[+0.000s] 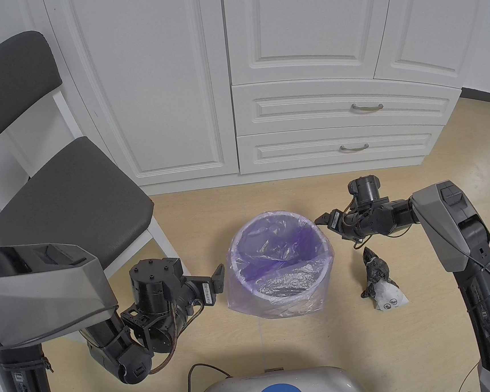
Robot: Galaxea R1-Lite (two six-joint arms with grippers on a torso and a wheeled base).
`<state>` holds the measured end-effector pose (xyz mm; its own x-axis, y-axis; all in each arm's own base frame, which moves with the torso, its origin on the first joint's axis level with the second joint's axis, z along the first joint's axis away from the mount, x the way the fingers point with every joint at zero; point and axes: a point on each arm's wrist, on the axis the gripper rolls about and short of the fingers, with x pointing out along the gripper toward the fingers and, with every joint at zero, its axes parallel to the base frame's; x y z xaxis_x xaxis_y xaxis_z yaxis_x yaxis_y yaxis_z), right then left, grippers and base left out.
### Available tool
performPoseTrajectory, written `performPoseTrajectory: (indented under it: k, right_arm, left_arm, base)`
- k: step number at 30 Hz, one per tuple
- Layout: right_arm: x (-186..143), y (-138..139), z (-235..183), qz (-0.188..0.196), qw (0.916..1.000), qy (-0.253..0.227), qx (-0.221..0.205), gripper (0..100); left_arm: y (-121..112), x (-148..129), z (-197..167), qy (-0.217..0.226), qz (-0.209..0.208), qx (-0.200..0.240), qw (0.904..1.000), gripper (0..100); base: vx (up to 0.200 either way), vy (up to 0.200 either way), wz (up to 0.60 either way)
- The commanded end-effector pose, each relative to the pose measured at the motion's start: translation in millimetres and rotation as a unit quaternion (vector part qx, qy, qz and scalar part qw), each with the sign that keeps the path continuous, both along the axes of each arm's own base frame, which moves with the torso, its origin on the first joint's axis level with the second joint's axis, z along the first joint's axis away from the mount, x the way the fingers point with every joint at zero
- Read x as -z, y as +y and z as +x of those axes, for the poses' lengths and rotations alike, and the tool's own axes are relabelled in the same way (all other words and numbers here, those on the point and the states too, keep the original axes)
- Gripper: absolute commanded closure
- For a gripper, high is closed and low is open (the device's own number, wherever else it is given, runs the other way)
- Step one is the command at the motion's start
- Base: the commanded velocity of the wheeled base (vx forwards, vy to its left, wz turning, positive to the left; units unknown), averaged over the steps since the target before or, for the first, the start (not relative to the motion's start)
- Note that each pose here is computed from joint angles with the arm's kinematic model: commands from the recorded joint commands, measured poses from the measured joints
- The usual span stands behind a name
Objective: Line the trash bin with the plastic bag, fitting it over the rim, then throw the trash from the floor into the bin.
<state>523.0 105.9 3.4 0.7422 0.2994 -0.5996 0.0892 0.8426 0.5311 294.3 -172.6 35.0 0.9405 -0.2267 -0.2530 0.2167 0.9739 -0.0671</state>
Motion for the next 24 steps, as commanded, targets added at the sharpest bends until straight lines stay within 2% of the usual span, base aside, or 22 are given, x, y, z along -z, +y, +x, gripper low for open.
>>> performPoseTrajectory:
  k: [1, 7, 9, 12, 15, 18, 19, 21, 22, 24]
  right_arm:
    - [17.5, -5.8, 8.9, 0.011, 0.9997, -0.020, 0.009, 0]
    - [7.1, -19.1, 12.3, 0.005, 0.9990, -0.039, 0.023, 0]
    - [-12.4, -27.5, 12.6, -0.005, 0.9982, -0.054, 0.026, 0]
    - [-35.4, -38.6, 7.3, -0.047, 0.9970, -0.059, 0.016, 0]
    - [-65.7, -49.5, -13.3, -0.106, 0.9935, -0.040, -0.006, 0]
    - [-83.3, -54.5, -34.7, -0.129, 0.9907, -0.031, -0.031, 0]
    - [-87.6, -58.7, -58.9, -0.154, 0.9841, -0.028, -0.084, 0]
    - [-84.7, -65.3, -79.7, -0.167, 0.9727, -0.045, -0.155, 0]
    - [-76.8, -70.6, -93.7, -0.176, 0.9598, -0.064, -0.209, 0]
    - [-61.1, -70.1, -110.6, -0.193, 0.9377, -0.089, -0.275, 0]
  left_arm:
    - [3.4, 0.7, 3.1, 0.000, -0.001, -0.006, 1.0000, 0]
    - [3.6, 0.9, 2.8, 0.000, 0.000, -0.007, 1.0000, 0]
    - [3.6, 0.4, 2.8, -0.001, -0.001, -0.007, 1.0000, 0]
    - [3.8, 0.7, 2.5, 0.000, 0.000, -0.007, 1.0000, 0]
    - [3.8, 1.2, 2.6, 0.001, 0.000, -0.007, 1.0000, 0]
    - [3.6, 0.9, 2.8, 0.000, 0.000, -0.007, 1.0000, 0]
    - [4.2, 1.2, 2.8, 0.001, 0.000, -0.008, 1.0000, 0]
    - [4.2, 1.2, 2.8, 0.001, 0.000, -0.008, 1.0000, 0]
    - [4.7, 0.7, 3.0, 0.000, 0.000, -0.009, 1.0000, 0]
    - [4.3, 0.1, 2.7, -0.001, -0.001, -0.008, 1.0000, 0]
  base:
    - [0.000, 0.000, 0.00]
    - [0.000, 0.000, 0.00]
    - [0.000, 0.000, 0.00]
    - [0.000, 0.000, 0.00]
    - [0.000, 0.000, 0.00]
    - [0.000, 0.000, 0.00]
    - [0.000, 0.000, 0.00]
    - [0.000, 0.000, 0.00]
    - [0.000, 0.000, 0.00]
    - [0.000, 0.000, 0.00]
